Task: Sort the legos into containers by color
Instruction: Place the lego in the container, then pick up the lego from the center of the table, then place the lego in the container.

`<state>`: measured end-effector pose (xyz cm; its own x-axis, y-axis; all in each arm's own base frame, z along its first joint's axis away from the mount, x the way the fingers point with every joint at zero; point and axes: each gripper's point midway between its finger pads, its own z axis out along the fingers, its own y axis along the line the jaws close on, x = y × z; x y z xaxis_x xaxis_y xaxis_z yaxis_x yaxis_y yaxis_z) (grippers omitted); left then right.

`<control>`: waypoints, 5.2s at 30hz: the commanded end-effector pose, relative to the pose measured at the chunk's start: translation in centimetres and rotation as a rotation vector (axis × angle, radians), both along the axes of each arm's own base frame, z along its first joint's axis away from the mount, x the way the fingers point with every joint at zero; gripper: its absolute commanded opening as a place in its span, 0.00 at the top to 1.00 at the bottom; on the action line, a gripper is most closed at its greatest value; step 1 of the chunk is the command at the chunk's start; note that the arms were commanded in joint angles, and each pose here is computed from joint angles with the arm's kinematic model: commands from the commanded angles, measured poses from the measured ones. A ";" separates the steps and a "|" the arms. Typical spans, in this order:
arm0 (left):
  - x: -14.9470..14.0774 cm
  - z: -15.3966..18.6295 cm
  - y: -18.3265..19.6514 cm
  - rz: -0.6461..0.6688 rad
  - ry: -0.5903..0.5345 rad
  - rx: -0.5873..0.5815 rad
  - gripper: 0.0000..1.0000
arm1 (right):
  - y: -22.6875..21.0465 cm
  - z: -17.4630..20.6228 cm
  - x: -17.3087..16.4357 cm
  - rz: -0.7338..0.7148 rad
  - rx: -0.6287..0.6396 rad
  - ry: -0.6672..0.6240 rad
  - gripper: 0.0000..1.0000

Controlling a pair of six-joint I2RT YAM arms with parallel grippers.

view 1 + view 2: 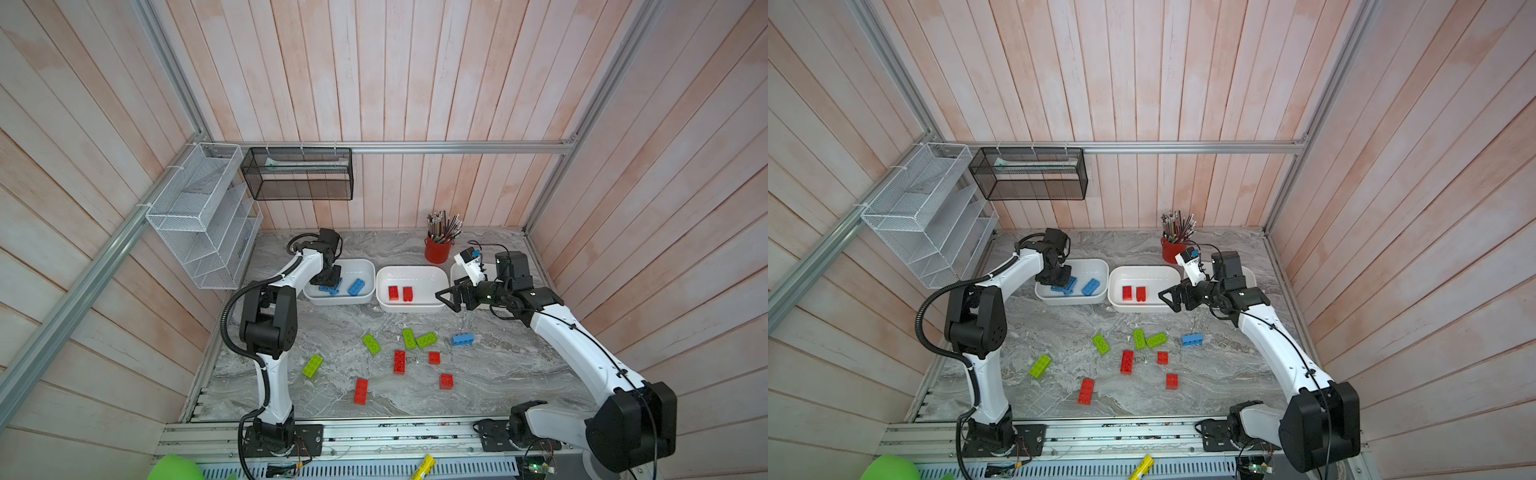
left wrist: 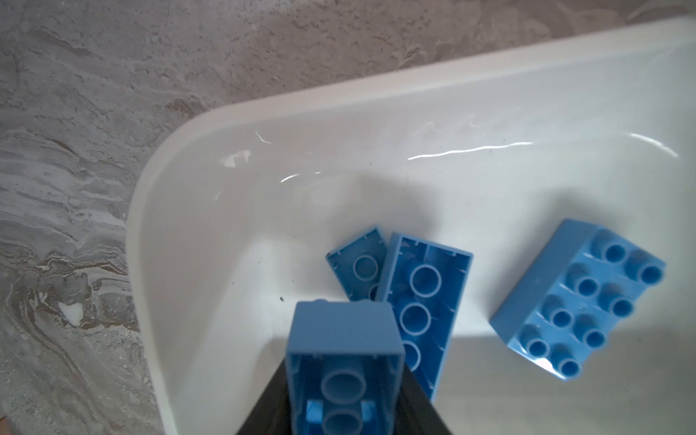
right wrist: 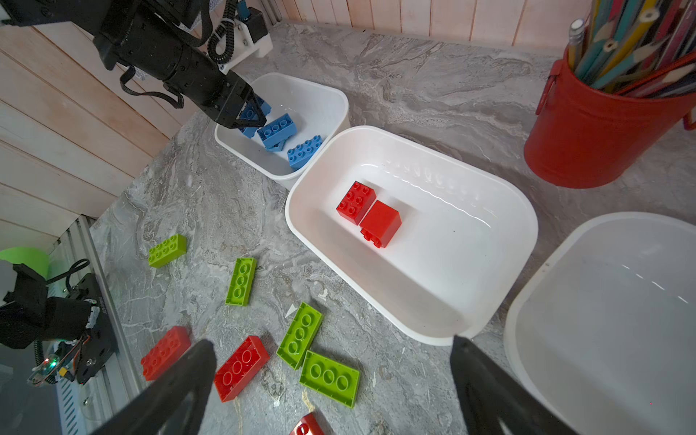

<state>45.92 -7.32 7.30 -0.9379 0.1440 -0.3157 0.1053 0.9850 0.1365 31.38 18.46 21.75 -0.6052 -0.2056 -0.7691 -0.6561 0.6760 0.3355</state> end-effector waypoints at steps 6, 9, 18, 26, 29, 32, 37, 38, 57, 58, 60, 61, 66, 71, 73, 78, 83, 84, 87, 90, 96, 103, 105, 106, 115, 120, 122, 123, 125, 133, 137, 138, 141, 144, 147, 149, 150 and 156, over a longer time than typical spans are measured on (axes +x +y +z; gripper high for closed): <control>0.5 1.8 -0.6 -0.029 -0.045 -0.018 0.38 | 0.4 1.1 0.5 0.007 0.008 -0.017 0.02; -0.4 4.1 -1.1 -0.035 -0.080 -0.071 0.35 | 0.3 1.0 0.4 0.006 0.003 -0.018 0.02; -7.7 7.6 -4.7 -0.105 -0.094 -0.198 0.32 | 0.6 1.0 0.4 0.019 0.009 -0.012 0.02; -11.6 9.5 -4.9 -0.120 -0.115 -0.300 0.00 | 2.9 1.3 -0.1 0.046 -0.013 -0.013 0.02; -13.3 9.5 -5.6 -0.129 -0.091 -0.398 0.00 | 4.6 1.0 -0.7 0.058 -0.026 -0.006 0.02; -14.7 9.0 -4.5 -0.093 -0.079 -0.425 0.00 | 6.1 0.5 -1.4 0.059 -0.035 0.013 0.02; -16.4 8.3 -1.6 0.003 -0.081 -0.362 0.00 | 8.6 -0.2 -2.5 0.075 -0.043 0.035 0.02; -16.6 8.3 -1.2 0.019 -0.091 -0.367 0.00 | 9.4 -0.4 -2.8 0.080 -0.046 0.038 0.02; -15.7 9.4 -0.7 0.047 -0.160 -0.537 0.00 | 20.0 -10.5 -7.1 0.045 -0.351 0.161 0.09; -15.7 9.5 -0.6 0.048 -0.163 -0.533 0.00 | 20.3 -11.1 -7.2 0.045 -0.373 0.174 0.10; -15.6 9.6 -0.6 0.046 -0.166 -0.531 0.00 | 20.5 -12.1 -7.1 0.034 -0.412 0.193 0.16; -15.6 9.6 -0.6 0.046 -0.169 -0.532 0.00 | 20.6 -12.8 -7.2 0.025 -0.441 0.189 0.17; -15.6 9.6 -0.3 0.047 -0.174 -0.514 0.00 | 20.8 -15.5 -7.4 -0.005 -0.554 0.185 0.22; -15.6 9.6 -0.2 0.046 -0.177 -0.505 0.00 | 20.6 -17.1 -7.6 -0.021 -0.606 0.201 0.36; -15.5 9.7 -0.2 0.044 -0.181 -0.506 0.00 | 21.1 -17.7 -8.0 -0.011 -0.610 0.207 0.40; -15.5 9.5 0.0 0.044 -0.176 -0.492 0.00 | 21.0 -18.8 -8.2 -0.018 -0.653 0.207 0.44; -15.6 9.4 0.0 0.042 -0.174 -0.487 0.00 | 21.2 -19.7 -8.6 -0.013 -0.658 0.227 0.56; -15.6 9.3 0.0 0.043 -0.170 -0.484 0.00 | 21.2 -20.0 -8.6 -0.014 -0.662 0.234 0.58; -15.6 9.3 0.1 0.044 -0.171 -0.481 0.00 | 21.2 -20.0 -8.7 -0.014 -0.664 0.234 0.65; -15.6 9.3 0.1 0.043 -0.170 -0.479 0.00 | 21.0 -19.4 -8.3 -0.026 -0.677 0.214 0.72; -15.5 9.3 -0.2 0.036 -0.161 -0.490 0.00 | 18.6 -13.5 -6.1 -0.112 -0.606 0.162 0.75; -15.3 10.4 -3.3 -0.033 -0.161 -0.571 0.00 | 9.0 -6.8 -2.4 -0.286 -0.549 0.132 0.76; -15.2 10.5 -4.2 -0.050 -0.152 -0.579 0.00 | 5.7 -5.4 -0.9 -0.355 -0.542 0.118 0.76; -15.1 10.7 -4.5 -0.057 -0.154 -0.582 0.00 | 3.9 -4.9 -0.1 -0.388 -0.535 0.119 0.76; -14.4 11.9 -5.6 -0.081 -0.171 -0.624 0.00 | -9.6 -5.3 5.9 -0.641 -0.537 0.133 0.77; -13.9 12.1 -5.8 -0.087 -0.171 -0.627 0.00 | -13.2 -7.6 8.5 -0.684 -0.507 0.175 0.76; -13.8 12.1 -5.9 -0.091 -0.172 -0.630 0.00 | -13.7 -8.5 9.7 -0.680 -0.484 0.191 0.76; -13.8 12.2 -5.9 -0.091 -0.174 -0.629 0.00 | -13.8 -9.0 10.2 -0.674 -0.482 0.203 0.76; -13.8 12.2 -5.9 -0.093 -0.177 -0.627 0.00 | -14.2 -10.1 11.1 -0.666 -0.491 0.234 0.76; -14.2 11.8 -5.3 -0.083 -0.177 -0.591 0.00 | -14.5 -14.0 13.2 -0.654 -0.520 0.299 0.74; -14.3 11.3 -5.3 -0.081 -0.165 -0.589 0.00 | -14.5 -15.8 13.4 -0.640 -0.539 0.340 0.72; -14.4 11.2 -5.2 -0.081 -0.166 -0.588 0.00 | -14.5 -15.9 13.5 -0.639 -0.538 0.343 0.72; -14.3 11.0 -5.1 -0.081 -0.162 -0.579 0.00 | -14.4 -16.6 13.5 -0.627 -0.547 0.359 0.70; -14.2 11.1 -5.0 -0.084 -0.165 -0.572 0.00 | -14.4 -16.6 13.6 -0.620 -0.552 0.359 0.67; -14.1 11.1 -4.9 -0.087 -0.166 -0.561 0.00 | -14.3 -16.6 13.6 -0.606 -0.557 0.367 0.59; -14.1 10.9 -4.8 -0.090 -0.159 -0.553 0.00 | -14.3 -16.6 13.6 -0.597 -0.566 0.373 0.54; -14.1 10.9 -4.8 -0.090 -0.158 -0.550 0.00 | -14.3 -16.3 13.7 -0.596 -0.569 0.371 0.52; -13.3 11.9 -3.7 -0.074 -0.190 -0.543 0.00 | -12.2 -11.2 13.6 -0.567 -0.551 0.283 0.48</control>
<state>31.66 -11.82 18.03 -0.8705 -0.0251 -0.4916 0.1931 0.9012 -0.3879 45.68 4.57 7.26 -0.9032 -0.0698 -0.4236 -0.0604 0.9975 -0.0357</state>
